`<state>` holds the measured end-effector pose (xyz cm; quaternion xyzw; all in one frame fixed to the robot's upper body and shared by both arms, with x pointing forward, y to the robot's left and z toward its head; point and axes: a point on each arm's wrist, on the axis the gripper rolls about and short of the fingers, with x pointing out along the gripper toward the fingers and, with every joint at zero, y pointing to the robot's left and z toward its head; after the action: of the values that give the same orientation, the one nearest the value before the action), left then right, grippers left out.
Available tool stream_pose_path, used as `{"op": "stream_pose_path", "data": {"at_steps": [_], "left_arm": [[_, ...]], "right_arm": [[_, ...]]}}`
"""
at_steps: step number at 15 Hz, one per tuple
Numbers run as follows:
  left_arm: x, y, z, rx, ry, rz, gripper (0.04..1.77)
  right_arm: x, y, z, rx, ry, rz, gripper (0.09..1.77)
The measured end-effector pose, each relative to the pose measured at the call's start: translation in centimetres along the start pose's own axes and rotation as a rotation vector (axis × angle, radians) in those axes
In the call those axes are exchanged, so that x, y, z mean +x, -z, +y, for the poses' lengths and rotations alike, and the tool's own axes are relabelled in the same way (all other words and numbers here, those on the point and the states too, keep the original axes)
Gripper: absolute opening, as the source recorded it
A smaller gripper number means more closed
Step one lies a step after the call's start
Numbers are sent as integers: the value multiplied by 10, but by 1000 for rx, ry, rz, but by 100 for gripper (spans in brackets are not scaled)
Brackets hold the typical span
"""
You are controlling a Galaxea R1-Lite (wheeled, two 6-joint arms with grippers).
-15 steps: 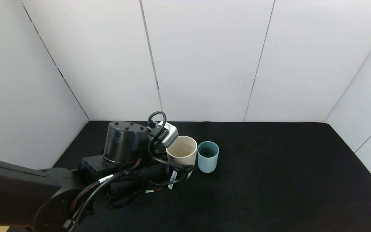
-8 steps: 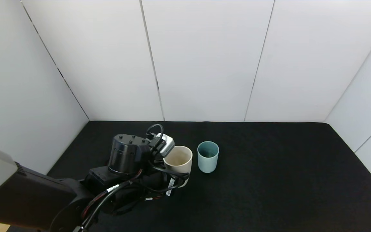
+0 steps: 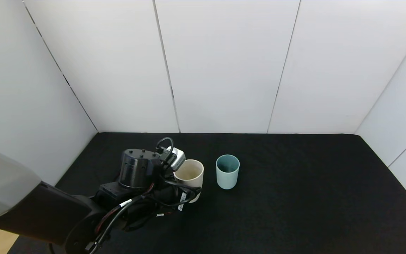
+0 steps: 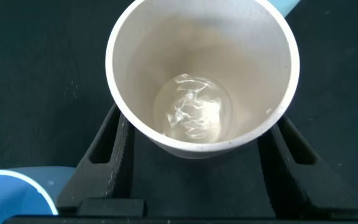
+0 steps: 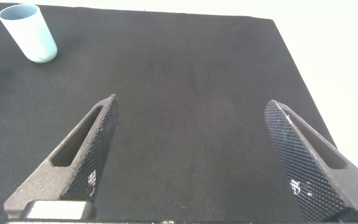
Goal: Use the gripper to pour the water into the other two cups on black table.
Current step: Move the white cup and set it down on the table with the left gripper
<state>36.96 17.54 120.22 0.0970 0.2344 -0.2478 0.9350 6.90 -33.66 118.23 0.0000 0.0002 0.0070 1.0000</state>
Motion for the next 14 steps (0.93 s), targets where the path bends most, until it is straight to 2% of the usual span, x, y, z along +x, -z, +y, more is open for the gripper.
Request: {"op": "stream_pose_path", "data": {"at_steps": [14], "left_arm": [[16,15,8,-13,-21,60,118]], "right_arm": [[0,0,0,0,0,0,171]]}}
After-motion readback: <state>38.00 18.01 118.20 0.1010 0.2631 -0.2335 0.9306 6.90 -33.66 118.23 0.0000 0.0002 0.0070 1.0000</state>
